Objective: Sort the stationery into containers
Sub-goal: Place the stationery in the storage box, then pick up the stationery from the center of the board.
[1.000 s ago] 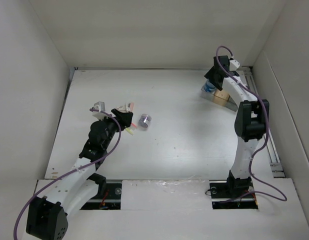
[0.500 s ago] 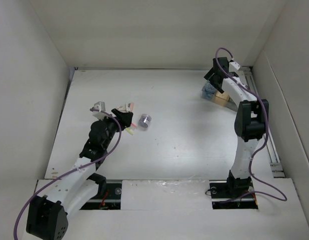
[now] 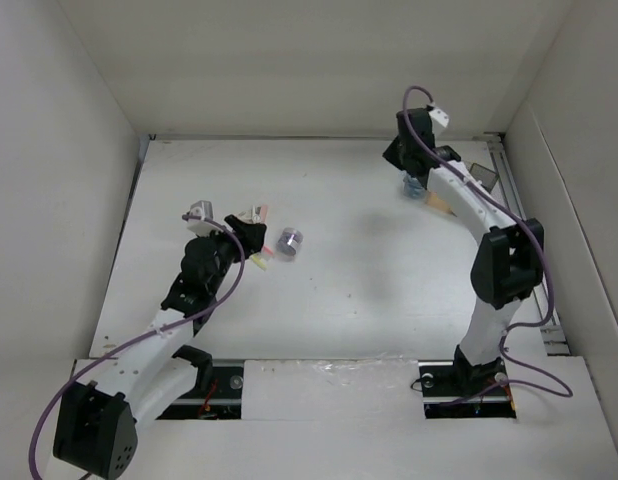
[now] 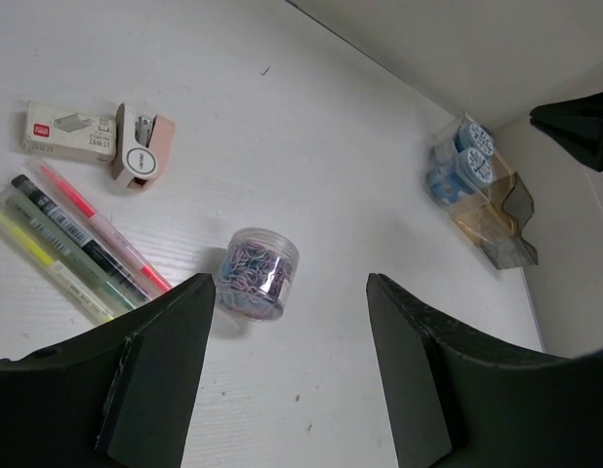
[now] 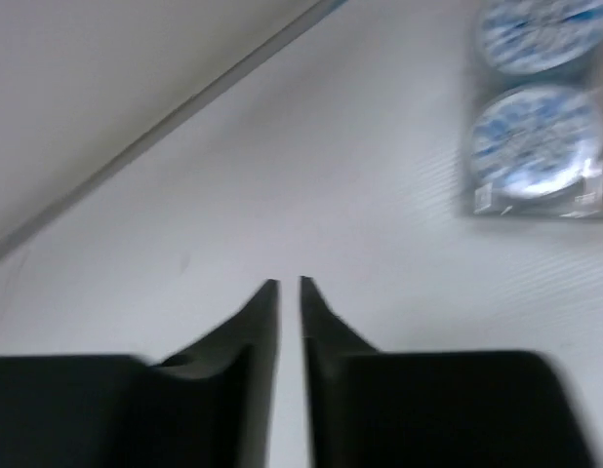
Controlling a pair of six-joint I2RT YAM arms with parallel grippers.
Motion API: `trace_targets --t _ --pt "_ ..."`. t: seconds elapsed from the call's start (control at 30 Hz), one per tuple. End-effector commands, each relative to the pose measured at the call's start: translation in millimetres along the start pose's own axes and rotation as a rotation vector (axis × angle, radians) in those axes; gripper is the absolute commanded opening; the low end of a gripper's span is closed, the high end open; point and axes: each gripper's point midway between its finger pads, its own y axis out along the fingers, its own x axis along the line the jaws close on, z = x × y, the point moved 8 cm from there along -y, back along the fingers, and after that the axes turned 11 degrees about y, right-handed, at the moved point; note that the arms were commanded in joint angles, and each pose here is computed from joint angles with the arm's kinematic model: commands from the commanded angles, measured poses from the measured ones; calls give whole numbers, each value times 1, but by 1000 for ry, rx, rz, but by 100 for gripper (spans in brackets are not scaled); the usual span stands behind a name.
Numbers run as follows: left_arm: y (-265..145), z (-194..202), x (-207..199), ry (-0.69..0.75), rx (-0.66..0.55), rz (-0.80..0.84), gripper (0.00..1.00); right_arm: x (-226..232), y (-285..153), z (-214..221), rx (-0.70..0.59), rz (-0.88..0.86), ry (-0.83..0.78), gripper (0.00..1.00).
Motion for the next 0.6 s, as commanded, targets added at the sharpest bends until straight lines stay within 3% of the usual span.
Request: trace_targets --t 0.0,0.1,0.17,0.2,0.23,0.37,0.5,0.57 --pt "10 -21 -10 18 -43 4 60 38 -32 57 205 -249 -41 13" --pt "28 -5 2 73 68 -84 60 47 -38 111 318 -285 -91 12" --pt "47 8 4 103 165 -110 62 46 -41 129 365 -286 -100 17" --pt "51 14 4 125 199 -114 62 46 -45 141 391 -295 -105 23" --pt "57 14 -3 142 209 -98 63 46 -47 140 388 -302 -91 37" --pt "72 38 -23 287 275 -137 67 38 -65 148 417 -337 -89 65" --pt "77 47 -28 335 302 -130 68 24 -75 147 421 -332 -70 83" --pt "79 50 -24 354 310 -144 68 15 -73 148 422 -313 -60 87"
